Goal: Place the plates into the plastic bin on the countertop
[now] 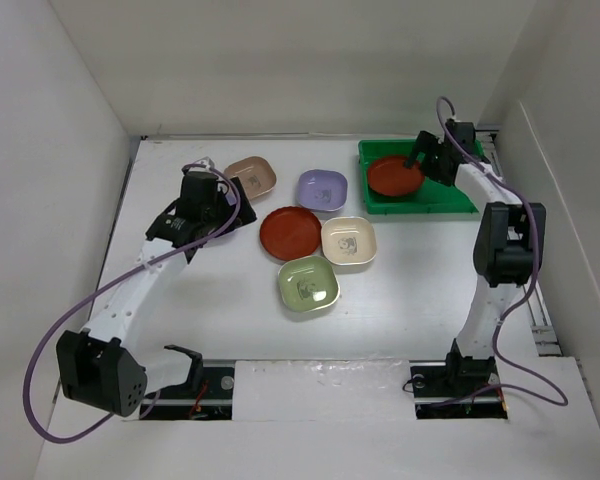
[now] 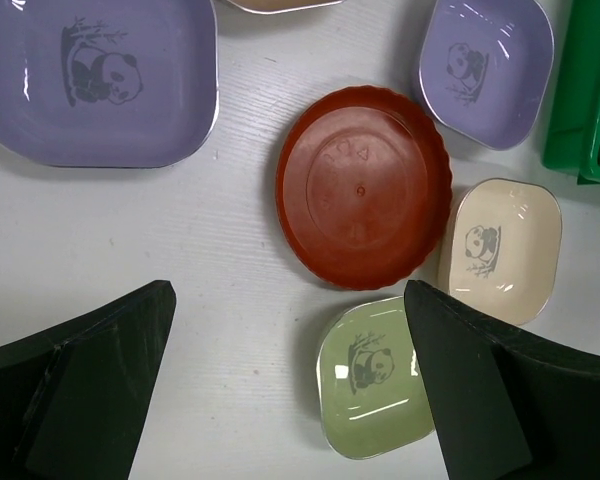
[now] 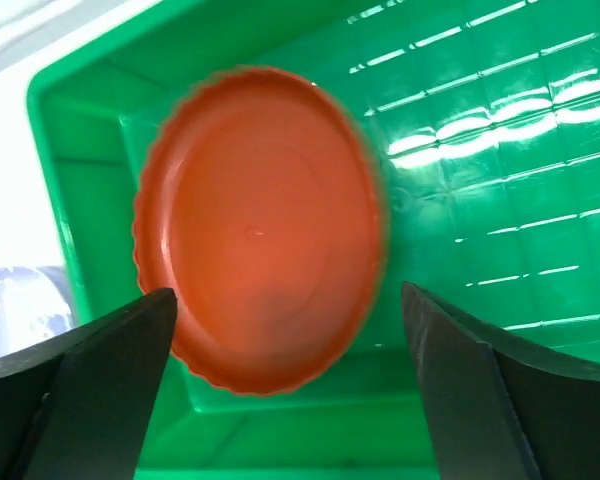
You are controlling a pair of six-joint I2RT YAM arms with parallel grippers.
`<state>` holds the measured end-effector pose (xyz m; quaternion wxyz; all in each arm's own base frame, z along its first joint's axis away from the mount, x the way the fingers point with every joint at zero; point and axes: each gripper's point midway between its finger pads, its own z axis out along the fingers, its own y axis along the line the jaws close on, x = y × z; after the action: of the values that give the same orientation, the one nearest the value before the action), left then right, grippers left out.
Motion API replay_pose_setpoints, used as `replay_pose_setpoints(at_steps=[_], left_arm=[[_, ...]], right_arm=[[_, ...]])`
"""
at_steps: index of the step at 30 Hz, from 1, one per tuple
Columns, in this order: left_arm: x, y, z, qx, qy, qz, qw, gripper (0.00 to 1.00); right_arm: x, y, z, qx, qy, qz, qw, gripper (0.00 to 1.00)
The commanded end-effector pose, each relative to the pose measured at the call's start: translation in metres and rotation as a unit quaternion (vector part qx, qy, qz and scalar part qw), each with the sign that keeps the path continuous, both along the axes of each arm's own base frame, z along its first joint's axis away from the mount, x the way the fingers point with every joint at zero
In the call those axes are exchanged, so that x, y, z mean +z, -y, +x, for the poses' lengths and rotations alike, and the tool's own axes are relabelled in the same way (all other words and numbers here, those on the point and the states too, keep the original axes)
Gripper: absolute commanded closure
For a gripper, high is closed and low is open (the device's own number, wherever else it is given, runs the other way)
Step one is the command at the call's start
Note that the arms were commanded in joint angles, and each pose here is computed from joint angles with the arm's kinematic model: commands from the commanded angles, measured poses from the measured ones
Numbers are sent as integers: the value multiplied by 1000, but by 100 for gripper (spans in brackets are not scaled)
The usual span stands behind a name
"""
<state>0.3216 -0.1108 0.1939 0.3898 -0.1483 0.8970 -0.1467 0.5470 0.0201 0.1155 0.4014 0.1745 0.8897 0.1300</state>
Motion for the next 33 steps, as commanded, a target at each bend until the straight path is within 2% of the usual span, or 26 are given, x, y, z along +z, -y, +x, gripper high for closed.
replay_pose_setpoints(at_steps=[1,3,6,7,12,15,18,24,27,30,32,33], left_arm=[[0,2,2,-10,8,1,1000,0],[-7,2,1,-10,-1,3,1000,0],[-20,1,2,-3,-23,9,1000,0],[-25,0,0,-3,-32,12,999,0],[-30,-2,0,10,-42,12,999,0],[-33,-4,2,20,-45,17,999,0],[-45,1,2,15,-67,10,998,0],[-92,25,9,5,-121,-16,993,3],[-108,44,8,12,-127,23,992,5],[-128,54,7,19,-152,32,988,5],[-138,53,11,32,-158,35,986,10],[-149,51,10,36,-169,46,984,13]], right_arm=[[70,-23,8,12,77,-29,997,0],[99,-30,0,16,106,-61,992,0],[108,-82,-18,103,115,-92,984,0],[106,-120,-29,154,115,-92,977,0],[75,-210,-62,301,92,-109,943,3],[54,-244,-81,344,67,-111,930,7],[43,-274,-102,372,73,-105,919,7],[83,-297,-138,377,110,-103,914,7],[105,-294,-154,375,134,-103,912,7],[126,-279,-166,357,151,-104,916,6],[131,-268,-173,347,156,-110,918,6],[149,-262,-181,341,173,-101,918,6]])
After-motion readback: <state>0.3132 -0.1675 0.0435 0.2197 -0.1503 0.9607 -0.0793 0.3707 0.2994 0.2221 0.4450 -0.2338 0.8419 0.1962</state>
